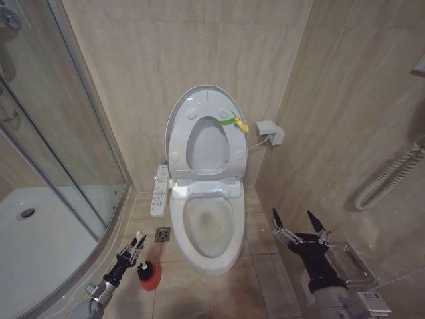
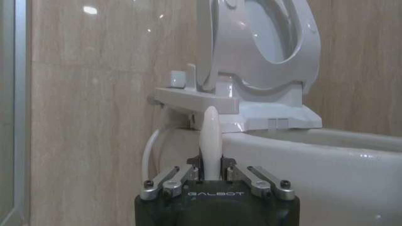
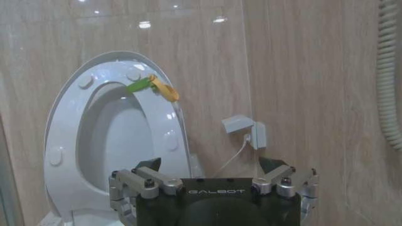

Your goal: Open the toilet lid, clean the toilet bowl with a toilet brush, close the toilet lid, and flush.

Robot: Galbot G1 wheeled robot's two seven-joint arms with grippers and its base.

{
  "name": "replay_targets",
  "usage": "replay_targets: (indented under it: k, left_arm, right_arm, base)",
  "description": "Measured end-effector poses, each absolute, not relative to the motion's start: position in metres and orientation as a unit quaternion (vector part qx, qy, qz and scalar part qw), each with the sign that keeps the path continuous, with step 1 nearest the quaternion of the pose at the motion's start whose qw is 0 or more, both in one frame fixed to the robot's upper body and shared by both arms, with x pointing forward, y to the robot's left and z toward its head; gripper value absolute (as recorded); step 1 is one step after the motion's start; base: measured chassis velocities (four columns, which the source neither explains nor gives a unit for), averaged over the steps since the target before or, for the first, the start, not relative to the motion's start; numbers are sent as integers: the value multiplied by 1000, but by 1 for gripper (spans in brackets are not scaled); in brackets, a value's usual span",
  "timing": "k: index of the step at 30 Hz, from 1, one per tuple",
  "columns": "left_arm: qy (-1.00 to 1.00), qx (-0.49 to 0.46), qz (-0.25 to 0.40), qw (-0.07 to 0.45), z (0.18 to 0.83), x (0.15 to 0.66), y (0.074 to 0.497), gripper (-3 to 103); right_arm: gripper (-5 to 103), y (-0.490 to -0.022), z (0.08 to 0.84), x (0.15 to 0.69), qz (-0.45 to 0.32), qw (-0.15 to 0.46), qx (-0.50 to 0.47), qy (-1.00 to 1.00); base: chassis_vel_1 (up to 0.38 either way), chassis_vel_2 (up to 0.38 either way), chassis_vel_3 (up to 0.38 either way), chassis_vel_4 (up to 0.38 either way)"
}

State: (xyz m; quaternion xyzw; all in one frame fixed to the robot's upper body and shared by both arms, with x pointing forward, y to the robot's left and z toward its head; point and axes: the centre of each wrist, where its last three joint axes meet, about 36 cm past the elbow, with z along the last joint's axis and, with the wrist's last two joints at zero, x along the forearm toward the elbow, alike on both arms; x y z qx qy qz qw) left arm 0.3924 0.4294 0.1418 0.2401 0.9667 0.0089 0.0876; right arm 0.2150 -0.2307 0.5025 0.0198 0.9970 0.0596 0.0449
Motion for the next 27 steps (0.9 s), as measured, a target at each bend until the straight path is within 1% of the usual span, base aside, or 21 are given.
replay_targets:
  k: [17,27]
  left_arm:
    - [967,243,8,74,135,384,432,19]
    - [968,245,3,61,124,356,428,19]
  right_arm:
    - [100,-231,502,215,60,45,20,997]
    - [100,-231,502,215,60,45,20,997]
  base:
    - [0,0,0,0]
    - [0,0,0,0]
